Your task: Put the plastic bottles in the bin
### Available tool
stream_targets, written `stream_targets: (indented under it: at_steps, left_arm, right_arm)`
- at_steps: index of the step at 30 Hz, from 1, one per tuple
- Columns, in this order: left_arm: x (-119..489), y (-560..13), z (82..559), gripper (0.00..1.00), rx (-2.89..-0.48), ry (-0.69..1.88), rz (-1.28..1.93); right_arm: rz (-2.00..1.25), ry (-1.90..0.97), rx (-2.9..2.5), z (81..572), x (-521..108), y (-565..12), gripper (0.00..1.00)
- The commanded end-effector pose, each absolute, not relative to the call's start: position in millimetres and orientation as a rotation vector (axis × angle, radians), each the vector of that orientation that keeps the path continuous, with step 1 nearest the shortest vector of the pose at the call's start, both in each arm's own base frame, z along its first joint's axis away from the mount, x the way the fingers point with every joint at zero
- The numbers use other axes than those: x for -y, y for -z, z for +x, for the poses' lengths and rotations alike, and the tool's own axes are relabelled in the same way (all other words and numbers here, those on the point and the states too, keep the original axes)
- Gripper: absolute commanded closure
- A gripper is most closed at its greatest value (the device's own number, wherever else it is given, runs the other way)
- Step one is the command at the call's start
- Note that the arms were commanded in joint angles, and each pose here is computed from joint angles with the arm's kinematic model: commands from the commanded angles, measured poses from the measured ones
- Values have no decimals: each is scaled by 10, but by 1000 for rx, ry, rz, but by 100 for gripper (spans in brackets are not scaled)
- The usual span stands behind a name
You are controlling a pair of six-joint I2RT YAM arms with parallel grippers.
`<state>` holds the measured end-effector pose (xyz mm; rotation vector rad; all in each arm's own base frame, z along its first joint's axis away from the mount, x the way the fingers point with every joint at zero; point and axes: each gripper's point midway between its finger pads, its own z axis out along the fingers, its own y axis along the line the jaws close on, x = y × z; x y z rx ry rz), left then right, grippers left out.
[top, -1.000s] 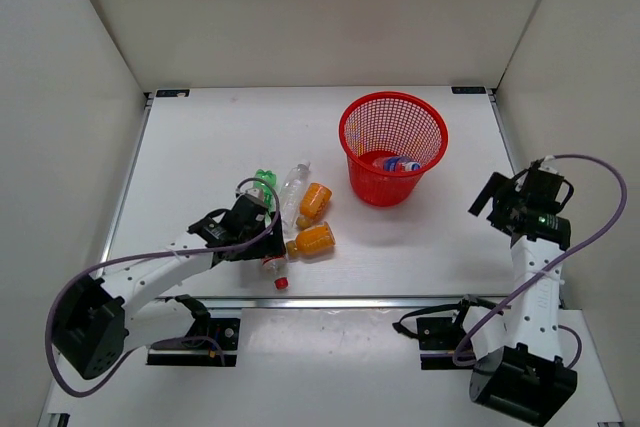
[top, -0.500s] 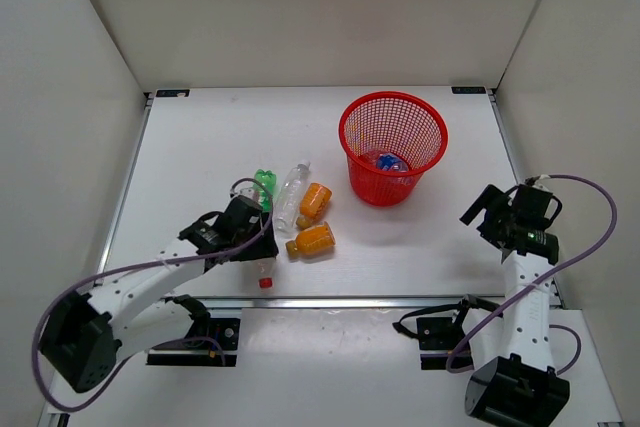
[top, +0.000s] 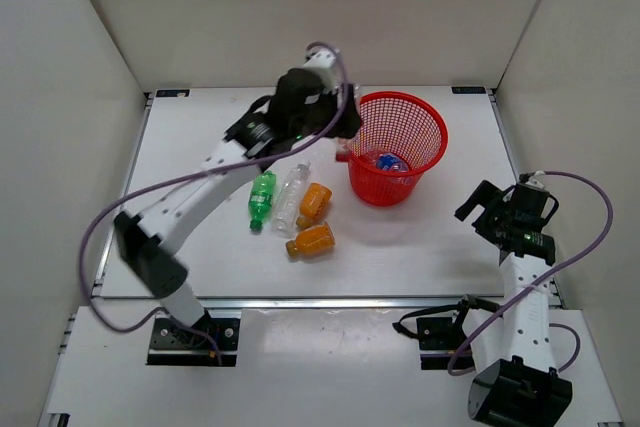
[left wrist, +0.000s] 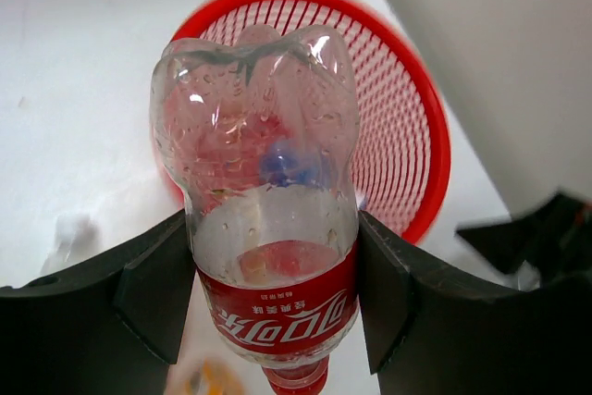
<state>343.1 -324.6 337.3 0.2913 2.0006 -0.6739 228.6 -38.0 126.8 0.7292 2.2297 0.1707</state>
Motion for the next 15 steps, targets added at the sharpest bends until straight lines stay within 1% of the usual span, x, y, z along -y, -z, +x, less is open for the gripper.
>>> stream_targets:
  at_steps: [1, 2, 3, 4, 5, 6, 7, 8, 10, 11, 12, 13, 15]
  left_arm:
    - [3682, -3436, 3819, 68, -1941, 652, 342]
    - [3822, -3417, 3925, 68, -1935, 664, 334]
    - [3900, -3533, 3987, 66, -1893, 687, 326]
    - [3993, -3442, 4059, 60, -1901, 694, 320]
    - [4092, -3389, 4129, 63, -1888, 704, 320]
    - [4138, -3479, 4167, 61, -1854, 708, 298]
    - [4225, -3503, 4206, 57, -1842, 720, 300]
    - [4284, -3419, 4230, 30, -1862, 721, 310]
    - [4353, -3492, 4195, 28, -1853, 756, 324]
    - [4331, -3509, 4194, 24, -1849, 747, 322]
    - [4294, -3577, 4162, 10, -1837, 752, 325]
    - [4307, -3524, 4101, 1, -1845, 742, 347]
    - [4182, -3666, 3931, 1, -1825, 733, 383]
  right_arm:
    - [688, -186, -2176, 2362, 335, -1396, 1]
    - [707, -183, -2182, 2341, 332, -1357, 0]
    - [693, -186, -2174, 2337, 320, -1394, 1]
    - [698, -190, -2200, 2293, 284, -1331, 1]
    - [711, -197, -2188, 2296, 286, -1344, 1]
    - [700, -209, -2184, 2289, 260, -1357, 1]
    - [701, -218, -2184, 2290, 234, -1341, 1]
    - [698, -216, -2187, 2279, 229, -1336, 1]
    - [689, -208, -2207, 2251, 196, -1300, 1]
    - [684, -206, -2223, 2227, 165, -1298, 1]
    - [673, -175, -2218, 2222, 191, -1325, 1]
    - [689, -141, -2214, 2198, 212, -1339, 0]
    - [654, -68, -2175, 2215, 267, -1507, 1]
